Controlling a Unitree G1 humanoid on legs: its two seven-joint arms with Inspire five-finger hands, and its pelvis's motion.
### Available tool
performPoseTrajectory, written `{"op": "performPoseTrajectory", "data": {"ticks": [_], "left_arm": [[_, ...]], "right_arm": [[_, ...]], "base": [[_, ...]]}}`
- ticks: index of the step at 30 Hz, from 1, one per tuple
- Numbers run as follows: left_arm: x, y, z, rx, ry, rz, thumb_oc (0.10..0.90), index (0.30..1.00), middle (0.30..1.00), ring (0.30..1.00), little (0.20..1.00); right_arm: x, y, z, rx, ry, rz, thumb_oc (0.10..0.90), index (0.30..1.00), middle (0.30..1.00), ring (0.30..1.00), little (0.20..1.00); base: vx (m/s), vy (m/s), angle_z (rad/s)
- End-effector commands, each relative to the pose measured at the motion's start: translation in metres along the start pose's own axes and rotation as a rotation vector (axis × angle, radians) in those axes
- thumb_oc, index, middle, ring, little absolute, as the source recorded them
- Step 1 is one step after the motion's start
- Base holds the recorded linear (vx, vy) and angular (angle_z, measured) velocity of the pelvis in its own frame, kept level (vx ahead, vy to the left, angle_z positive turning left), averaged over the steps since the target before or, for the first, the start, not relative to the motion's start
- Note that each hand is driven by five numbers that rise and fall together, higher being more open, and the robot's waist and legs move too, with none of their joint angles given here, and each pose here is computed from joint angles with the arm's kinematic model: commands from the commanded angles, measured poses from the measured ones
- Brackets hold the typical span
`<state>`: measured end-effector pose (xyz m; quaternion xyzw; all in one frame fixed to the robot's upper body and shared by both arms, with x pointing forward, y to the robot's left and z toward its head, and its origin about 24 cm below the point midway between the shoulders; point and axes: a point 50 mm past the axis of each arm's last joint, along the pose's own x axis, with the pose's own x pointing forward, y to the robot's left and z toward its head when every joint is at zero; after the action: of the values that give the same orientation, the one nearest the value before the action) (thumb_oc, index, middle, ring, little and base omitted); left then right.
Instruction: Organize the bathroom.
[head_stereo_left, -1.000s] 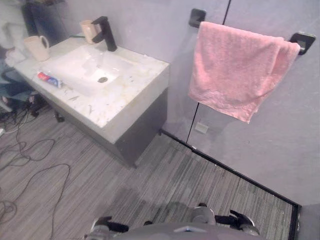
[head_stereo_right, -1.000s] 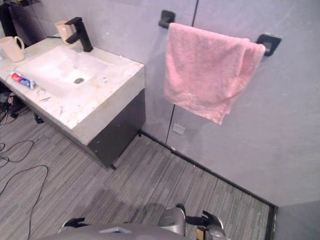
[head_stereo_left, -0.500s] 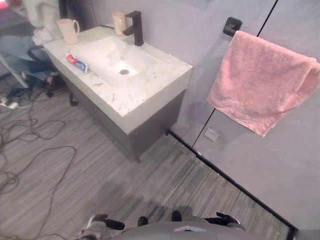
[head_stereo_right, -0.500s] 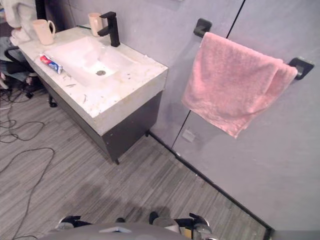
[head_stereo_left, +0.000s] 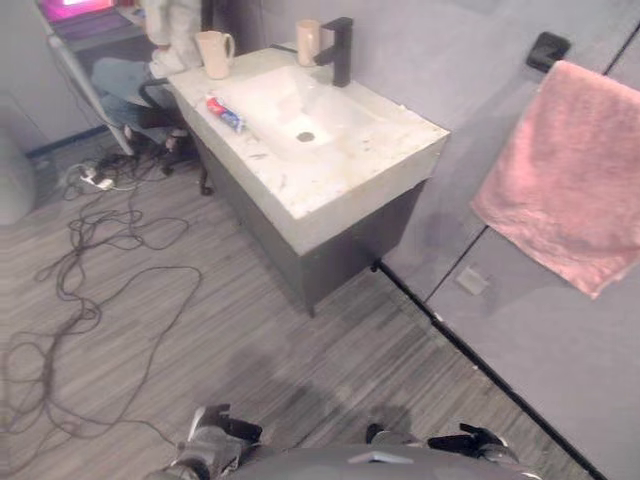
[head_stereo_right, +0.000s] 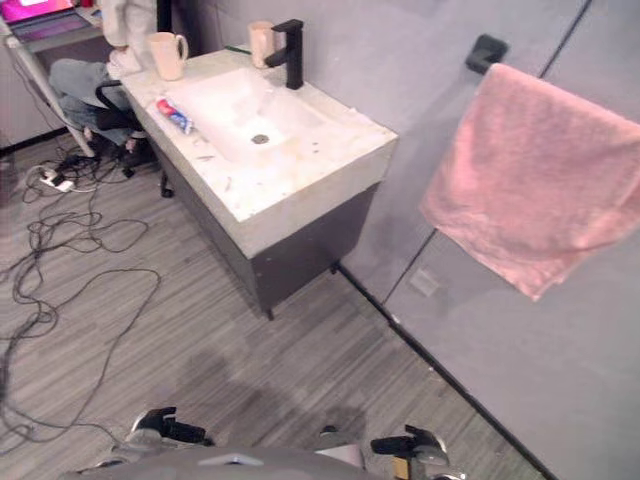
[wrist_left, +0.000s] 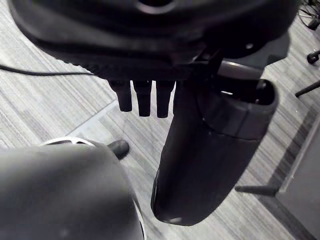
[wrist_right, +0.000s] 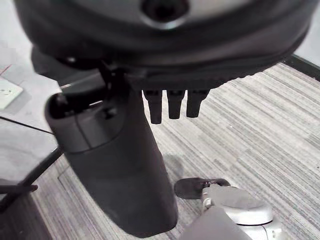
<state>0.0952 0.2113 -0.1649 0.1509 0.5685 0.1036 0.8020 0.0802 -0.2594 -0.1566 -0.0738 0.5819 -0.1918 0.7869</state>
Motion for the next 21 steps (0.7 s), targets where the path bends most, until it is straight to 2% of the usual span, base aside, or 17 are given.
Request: {"op": "performPoseTrajectory", "data": {"ticks": [1,9,21], "left_arm": [[0.002,0.020,-0.011,0.036,0.042,0.069,0.800,0.900,0.900,0.900,0.900],[0.004,0.028,-0.017,-0.072,0.121,0.059,0.800,0.900,0.900,0.900,0.900],[0.006,0.020,0.029,-0.010,-0.053,0.068,0.800,0.900,0.900,0.900,0.900]], "right_arm": [[0.001,0.007,0.022,0.067,-0.045,-0.008,0.800,0.900,0.900,0.900,0.900],[0.000,0.012,0.016,0.029,-0.052,0.023,0.800,0.900,0.900,0.900,0.900],[-0.002,0.016,0.001,-0.053,-0.018,0.040,0.800,0.900,0.900,0.900,0.900]], "base": [[0.11,0.369,0.33],[0.17,0.416,0.50],[0.37,0.137,0.28]]}}
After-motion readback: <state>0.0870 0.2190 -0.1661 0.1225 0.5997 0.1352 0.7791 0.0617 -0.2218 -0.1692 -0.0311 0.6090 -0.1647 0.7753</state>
